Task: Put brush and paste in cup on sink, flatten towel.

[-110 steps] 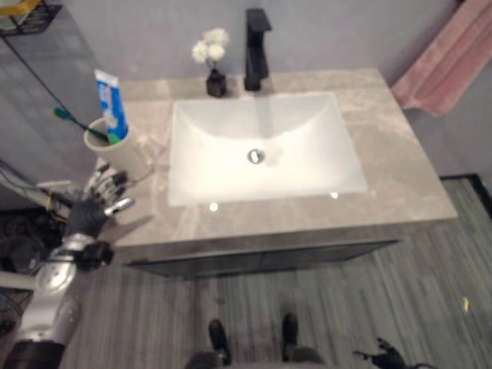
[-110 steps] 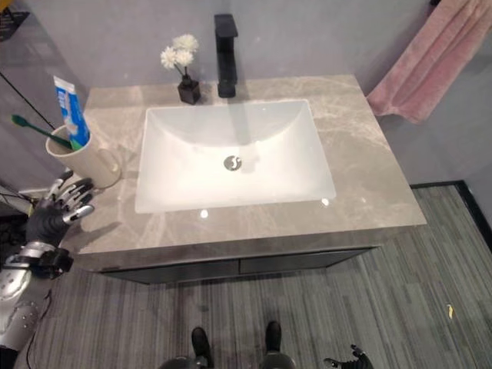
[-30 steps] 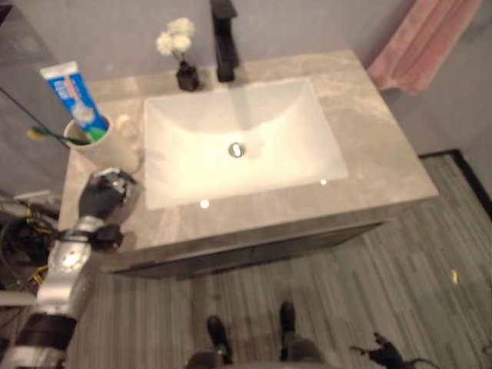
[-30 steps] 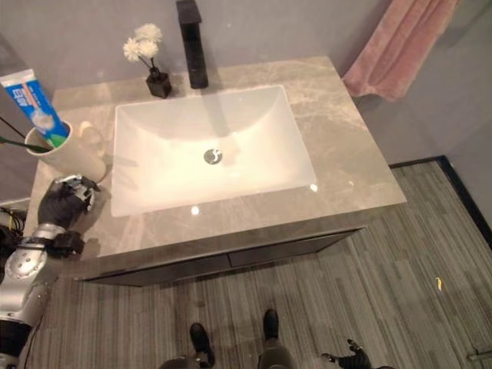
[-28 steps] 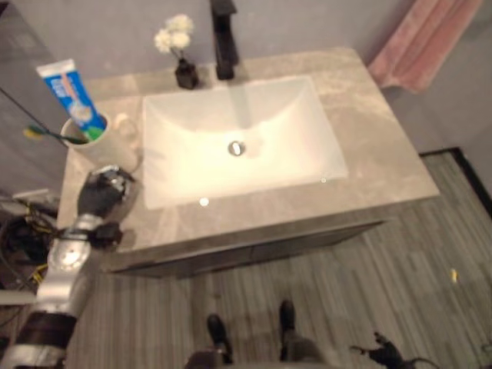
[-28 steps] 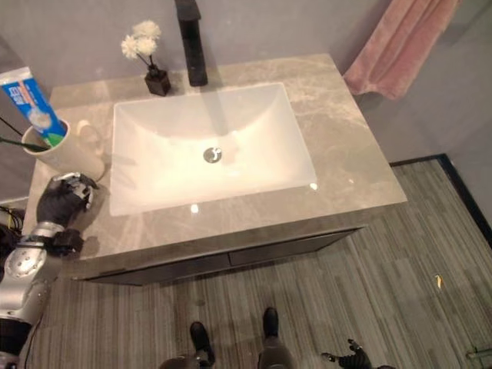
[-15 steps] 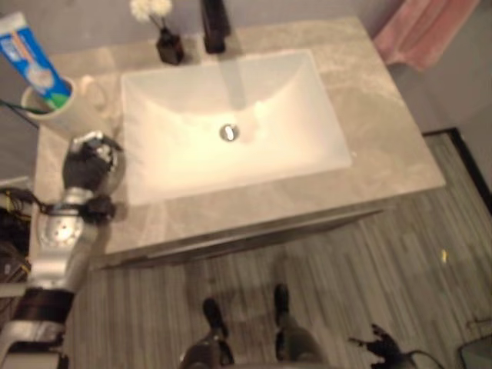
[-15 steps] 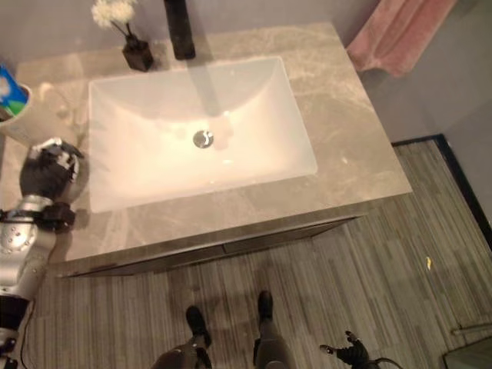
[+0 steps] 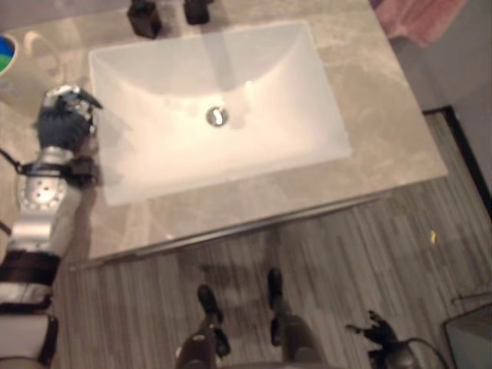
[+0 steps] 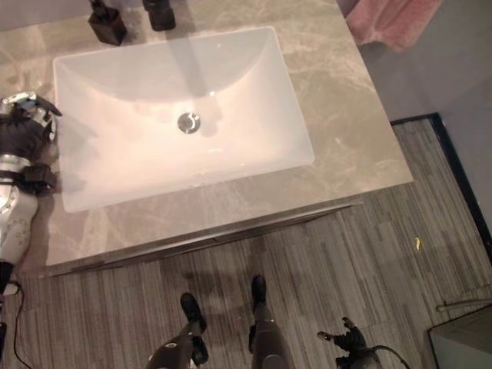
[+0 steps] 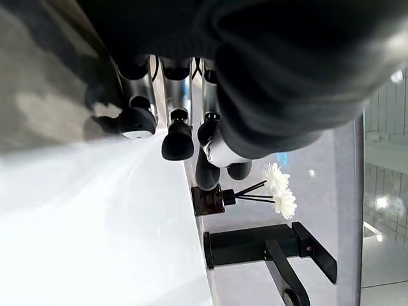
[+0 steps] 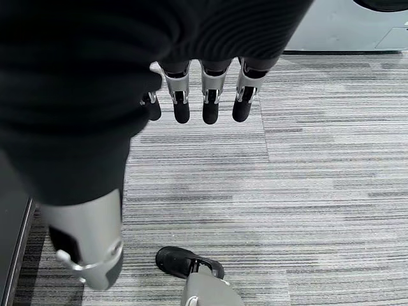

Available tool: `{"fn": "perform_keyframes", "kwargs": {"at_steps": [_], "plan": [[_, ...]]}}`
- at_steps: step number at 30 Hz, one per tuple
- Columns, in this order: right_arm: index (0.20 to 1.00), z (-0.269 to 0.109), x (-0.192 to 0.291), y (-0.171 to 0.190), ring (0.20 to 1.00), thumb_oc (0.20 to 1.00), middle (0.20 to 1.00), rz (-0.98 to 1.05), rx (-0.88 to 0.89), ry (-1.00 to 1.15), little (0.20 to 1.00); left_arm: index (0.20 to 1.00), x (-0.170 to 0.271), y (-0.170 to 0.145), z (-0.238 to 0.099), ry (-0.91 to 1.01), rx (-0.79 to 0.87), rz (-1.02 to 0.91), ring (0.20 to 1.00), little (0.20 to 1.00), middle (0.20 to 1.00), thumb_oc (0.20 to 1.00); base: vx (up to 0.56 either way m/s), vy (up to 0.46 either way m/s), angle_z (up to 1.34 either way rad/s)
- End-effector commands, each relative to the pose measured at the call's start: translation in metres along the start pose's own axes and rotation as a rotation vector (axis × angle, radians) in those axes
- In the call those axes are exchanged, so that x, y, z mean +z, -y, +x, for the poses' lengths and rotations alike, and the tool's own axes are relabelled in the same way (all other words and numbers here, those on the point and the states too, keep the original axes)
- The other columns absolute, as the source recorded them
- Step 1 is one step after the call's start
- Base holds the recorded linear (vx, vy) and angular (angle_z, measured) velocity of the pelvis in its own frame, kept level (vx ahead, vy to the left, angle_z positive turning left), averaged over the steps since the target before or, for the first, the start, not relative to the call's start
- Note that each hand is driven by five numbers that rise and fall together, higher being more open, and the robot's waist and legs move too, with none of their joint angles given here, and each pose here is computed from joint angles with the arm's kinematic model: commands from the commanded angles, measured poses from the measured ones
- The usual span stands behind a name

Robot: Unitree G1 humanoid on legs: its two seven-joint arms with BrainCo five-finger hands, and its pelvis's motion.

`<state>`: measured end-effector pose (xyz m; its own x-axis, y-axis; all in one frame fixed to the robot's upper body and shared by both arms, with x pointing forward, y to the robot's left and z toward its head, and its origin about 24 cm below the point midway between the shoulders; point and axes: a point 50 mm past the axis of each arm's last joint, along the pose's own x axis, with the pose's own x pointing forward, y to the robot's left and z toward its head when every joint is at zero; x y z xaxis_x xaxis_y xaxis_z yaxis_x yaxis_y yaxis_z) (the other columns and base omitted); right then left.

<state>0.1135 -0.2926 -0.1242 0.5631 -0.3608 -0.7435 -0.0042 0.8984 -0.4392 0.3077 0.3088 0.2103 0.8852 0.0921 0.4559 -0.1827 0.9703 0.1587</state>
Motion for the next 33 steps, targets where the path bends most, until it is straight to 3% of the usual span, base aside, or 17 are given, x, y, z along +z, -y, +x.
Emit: {"fn": "perform_keyframes", "kwargs": {"at_steps": [1, 12, 19, 33], "plan": [[1.000, -0.004, -0.016, 0.018, 1.000, 1.000, 1.000, -0.036, -0.040, -0.051, 1.000, 0.200, -0.020, 0.004, -0.020, -0.077, -0.059, 0.016, 0.200, 0.200, 0.200, 0.200, 0.01, -0.022, -0.07], [1.000, -0.009, -0.038, 0.025, 1.000, 1.000, 1.000, -0.068, -0.045, -0.139, 1.000, 0.200, -0.056, -0.015, -0.093, -0.283, -0.090, -0.031, 0.200, 0.200, 0.200, 0.200, 0.00, -0.007, 0.01], [1.000, -0.015, -0.052, 0.020, 1.000, 1.000, 1.000, -0.063, -0.013, -0.187, 1.000, 0.200, -0.059, -0.042, -0.096, -0.308, 0.023, 0.026, 0.200, 0.200, 0.200, 0.200, -0.03, 0.012, 0.19], [1.000, -0.017, -0.057, 0.020, 1.000, 1.000, 1.000, -0.042, -0.010, -0.206, 1.000, 0.200, -0.055, -0.050, -0.063, -0.288, 0.059, 0.123, 0.200, 0.200, 0.200, 0.200, 0.00, 0.012, -0.01]]}}
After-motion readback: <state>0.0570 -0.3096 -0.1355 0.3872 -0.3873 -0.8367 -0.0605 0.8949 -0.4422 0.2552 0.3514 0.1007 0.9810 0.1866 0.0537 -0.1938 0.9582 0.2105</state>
